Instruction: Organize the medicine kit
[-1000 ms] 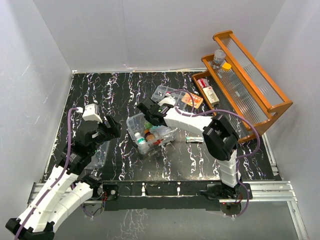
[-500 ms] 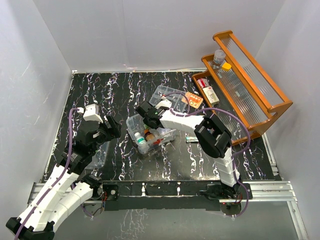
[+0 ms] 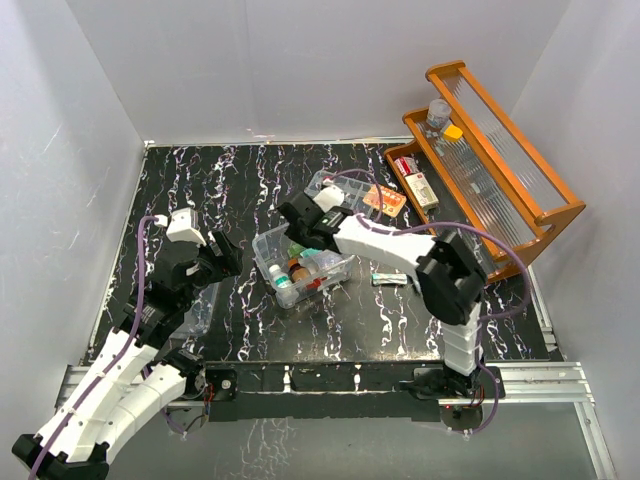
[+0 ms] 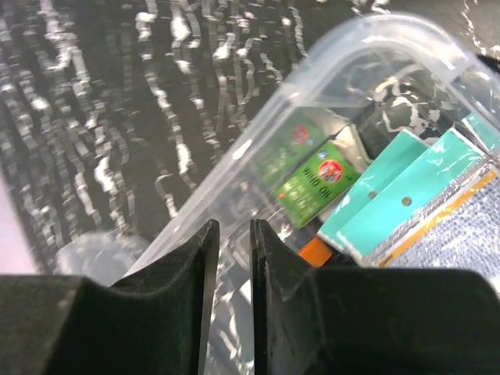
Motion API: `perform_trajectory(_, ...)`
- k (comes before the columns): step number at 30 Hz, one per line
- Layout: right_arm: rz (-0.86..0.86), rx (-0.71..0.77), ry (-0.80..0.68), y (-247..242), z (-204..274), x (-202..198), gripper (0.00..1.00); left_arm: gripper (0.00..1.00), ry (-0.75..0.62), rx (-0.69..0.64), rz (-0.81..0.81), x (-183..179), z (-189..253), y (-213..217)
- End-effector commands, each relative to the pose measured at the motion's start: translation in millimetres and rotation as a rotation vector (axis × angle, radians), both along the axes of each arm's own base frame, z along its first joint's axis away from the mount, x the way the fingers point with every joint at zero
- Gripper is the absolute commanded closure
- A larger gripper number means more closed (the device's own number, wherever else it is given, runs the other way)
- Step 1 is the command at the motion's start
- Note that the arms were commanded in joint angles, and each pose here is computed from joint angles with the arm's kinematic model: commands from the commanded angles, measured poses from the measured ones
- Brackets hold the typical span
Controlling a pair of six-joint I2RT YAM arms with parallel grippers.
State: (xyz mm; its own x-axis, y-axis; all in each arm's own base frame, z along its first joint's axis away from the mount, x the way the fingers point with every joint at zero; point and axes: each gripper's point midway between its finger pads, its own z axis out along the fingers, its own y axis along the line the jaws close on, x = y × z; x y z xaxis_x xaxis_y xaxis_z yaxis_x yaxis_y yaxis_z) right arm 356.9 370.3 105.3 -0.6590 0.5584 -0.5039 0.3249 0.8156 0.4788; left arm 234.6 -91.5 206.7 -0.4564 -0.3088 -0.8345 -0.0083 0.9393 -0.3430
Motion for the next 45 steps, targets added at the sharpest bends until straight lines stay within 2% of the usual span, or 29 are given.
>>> perform_trajectory(1, 0.149, 0.144, -0.169, 8, 94, -6, 0.77, 0.23, -0.017, -0.002, 0.012, 3, 7, 1)
perform_trajectory(7, 0.219, 0.133, -0.251, -34, 123, -33, 0.66, 0.23, -0.02, 0.0, 0.019, 5, 10, 2)
perform_trajectory(20, 0.078, -0.123, -0.341, -182, 114, -44, 0.35, 0.23, 0.008, -0.026, 0.049, 9, 5, -1)
perform_trajectory(23, 0.086, -0.168, -0.308, -202, 100, -34, 0.33, 0.23, 0.009, -0.05, 0.071, 11, 4, -1)
perform_trajectory(26, 0.157, -0.171, -0.241, -201, 79, -23, 0.34, 0.23, 0.003, -0.072, 0.095, 13, 7, 0)
perform_trajectory(31, 0.334, -0.157, -0.076, -172, 38, -15, 0.49, 0.23, -0.011, -0.09, 0.09, 15, 15, -3)
perform_trajectory(38, 0.563, -0.009, -0.064, -126, 21, -23, 0.5, 0.23, 0.001, -0.067, 0.074, 17, 19, -5)
perform_trajectory(45, 0.647, 0.1, -0.025, -104, 7, -37, 0.51, 0.23, -0.007, -0.094, 0.1, 21, 21, -5)
